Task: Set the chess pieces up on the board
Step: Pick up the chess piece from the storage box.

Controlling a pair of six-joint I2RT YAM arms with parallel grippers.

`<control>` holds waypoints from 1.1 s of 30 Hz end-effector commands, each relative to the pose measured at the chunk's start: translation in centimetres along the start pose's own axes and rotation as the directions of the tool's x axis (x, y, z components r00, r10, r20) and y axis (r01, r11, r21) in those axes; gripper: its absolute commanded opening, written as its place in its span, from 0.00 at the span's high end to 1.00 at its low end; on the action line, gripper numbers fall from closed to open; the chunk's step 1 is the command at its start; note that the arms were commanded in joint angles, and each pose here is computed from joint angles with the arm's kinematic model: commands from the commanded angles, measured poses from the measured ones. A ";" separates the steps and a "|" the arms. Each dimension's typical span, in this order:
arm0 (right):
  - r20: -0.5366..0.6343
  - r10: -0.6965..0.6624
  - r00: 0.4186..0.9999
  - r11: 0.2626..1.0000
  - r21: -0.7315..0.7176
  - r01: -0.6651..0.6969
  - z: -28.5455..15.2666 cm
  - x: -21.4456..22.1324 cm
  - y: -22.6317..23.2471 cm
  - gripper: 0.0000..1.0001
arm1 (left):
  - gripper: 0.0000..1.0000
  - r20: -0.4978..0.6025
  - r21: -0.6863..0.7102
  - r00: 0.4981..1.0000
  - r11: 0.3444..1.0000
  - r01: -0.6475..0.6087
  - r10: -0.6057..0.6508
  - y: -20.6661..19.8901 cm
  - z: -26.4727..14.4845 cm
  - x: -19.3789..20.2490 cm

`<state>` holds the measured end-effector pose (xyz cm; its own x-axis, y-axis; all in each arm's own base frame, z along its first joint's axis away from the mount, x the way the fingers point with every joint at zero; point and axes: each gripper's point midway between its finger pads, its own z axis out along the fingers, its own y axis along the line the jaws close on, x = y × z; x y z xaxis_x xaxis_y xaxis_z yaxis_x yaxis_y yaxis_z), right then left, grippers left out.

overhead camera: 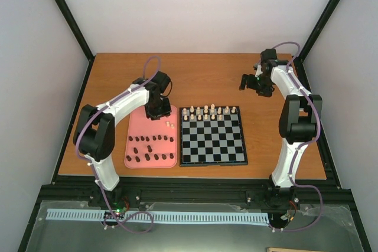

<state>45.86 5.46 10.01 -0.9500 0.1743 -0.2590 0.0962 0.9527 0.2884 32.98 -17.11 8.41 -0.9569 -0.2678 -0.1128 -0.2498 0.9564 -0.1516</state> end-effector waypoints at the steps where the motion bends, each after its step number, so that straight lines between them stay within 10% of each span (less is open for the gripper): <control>1: 0.037 -0.020 0.999 1.000 0.005 0.020 -1.5 -0.4 0.4 0.00 | 0.62 -0.041 0.121 0.998 0.991 0.060 -0.056 -2.5 1.0 -0.1; 21: 0.026 -0.023 0.999 0.999 0.028 0.022 -0.9 -0.2 0.0 0.00 | 0.63 -0.120 0.076 0.990 0.994 0.077 -0.067 -1.3 3.4 1.6; 33: 0.131 -0.171 0.976 0.985 0.040 0.167 -6.5 -0.5 6.8 0.00 | 0.59 0.084 0.134 0.993 0.989 0.066 -0.078 -1.1 -5.5 -2.3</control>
<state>45.24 7.02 13.24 -0.9381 0.1122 -0.3277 0.0391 0.9743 0.2216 33.04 -18.11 8.74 -0.9434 -0.3251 -0.0659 -0.3015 0.9232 -0.2384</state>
